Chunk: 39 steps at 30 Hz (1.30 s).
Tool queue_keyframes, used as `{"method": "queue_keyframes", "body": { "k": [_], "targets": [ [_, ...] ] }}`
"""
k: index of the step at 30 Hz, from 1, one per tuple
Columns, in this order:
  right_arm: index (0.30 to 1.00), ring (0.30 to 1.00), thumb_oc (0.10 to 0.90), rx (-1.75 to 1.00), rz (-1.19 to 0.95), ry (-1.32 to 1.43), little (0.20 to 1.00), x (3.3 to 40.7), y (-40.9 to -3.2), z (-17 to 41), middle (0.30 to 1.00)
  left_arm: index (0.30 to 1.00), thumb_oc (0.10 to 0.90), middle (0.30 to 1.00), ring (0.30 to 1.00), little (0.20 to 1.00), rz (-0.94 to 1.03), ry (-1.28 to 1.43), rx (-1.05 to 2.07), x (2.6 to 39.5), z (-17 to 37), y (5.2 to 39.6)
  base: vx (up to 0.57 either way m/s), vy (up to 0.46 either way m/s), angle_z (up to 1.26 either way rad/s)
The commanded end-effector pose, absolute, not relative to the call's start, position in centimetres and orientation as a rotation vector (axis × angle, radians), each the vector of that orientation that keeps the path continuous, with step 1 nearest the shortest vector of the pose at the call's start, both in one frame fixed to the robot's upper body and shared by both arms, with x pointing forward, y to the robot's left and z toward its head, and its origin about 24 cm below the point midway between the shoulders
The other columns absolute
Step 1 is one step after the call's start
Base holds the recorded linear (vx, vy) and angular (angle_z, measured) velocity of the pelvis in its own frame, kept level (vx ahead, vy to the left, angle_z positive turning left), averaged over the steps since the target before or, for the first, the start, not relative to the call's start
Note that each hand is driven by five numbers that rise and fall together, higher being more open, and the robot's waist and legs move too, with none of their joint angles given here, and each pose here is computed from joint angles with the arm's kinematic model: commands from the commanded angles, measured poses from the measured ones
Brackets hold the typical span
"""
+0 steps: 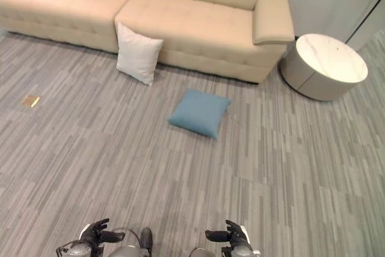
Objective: Pick up all the scattered cushions and arrange them neatly on the sofa.
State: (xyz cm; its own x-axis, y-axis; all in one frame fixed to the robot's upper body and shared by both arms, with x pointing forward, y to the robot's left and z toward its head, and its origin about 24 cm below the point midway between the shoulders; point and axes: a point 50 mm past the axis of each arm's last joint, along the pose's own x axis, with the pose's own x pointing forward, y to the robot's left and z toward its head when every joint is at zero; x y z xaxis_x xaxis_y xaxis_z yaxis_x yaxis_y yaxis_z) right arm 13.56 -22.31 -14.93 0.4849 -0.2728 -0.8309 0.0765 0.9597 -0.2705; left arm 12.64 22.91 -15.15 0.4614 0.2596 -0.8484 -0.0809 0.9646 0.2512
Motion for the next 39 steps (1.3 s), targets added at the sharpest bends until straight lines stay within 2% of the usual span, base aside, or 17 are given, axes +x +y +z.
{"method": "queue_keyframes", "body": {
  "k": [1,12,25,39],
  "targets": [
    [0.900,0.900,0.800,-0.231,-0.235,0.963,0.900,15.2,-23.8,-13.8,0.900,0.900,0.800,0.900,0.900,0.900,0.209,1.085,0.205,12.0,-15.3,23.4,0.29,0.028,0.01],
    [0.900,0.900,0.800,-0.271,-0.222,0.975,0.900,14.8,-24.4,-13.8,0.900,0.900,0.800,0.900,0.900,0.900,0.158,1.124,0.231,11.1,-15.8,22.5,0.27,-0.076,0.12],
    [0.900,0.900,0.800,-0.249,-0.267,0.926,0.900,15.6,-24.9,-13.2,0.900,0.900,0.800,0.900,0.900,0.900,0.130,1.046,0.215,13.6,-15.2,21.3,0.18,-0.104,-0.07],
    [0.900,0.900,0.800,-0.275,-0.216,0.944,0.900,15.6,-23.9,-13.5,0.900,0.900,0.800,0.900,0.900,0.900,0.196,1.121,0.214,11.1,-15.7,23.0,0.19,0.127,-0.16]
  ]
}}
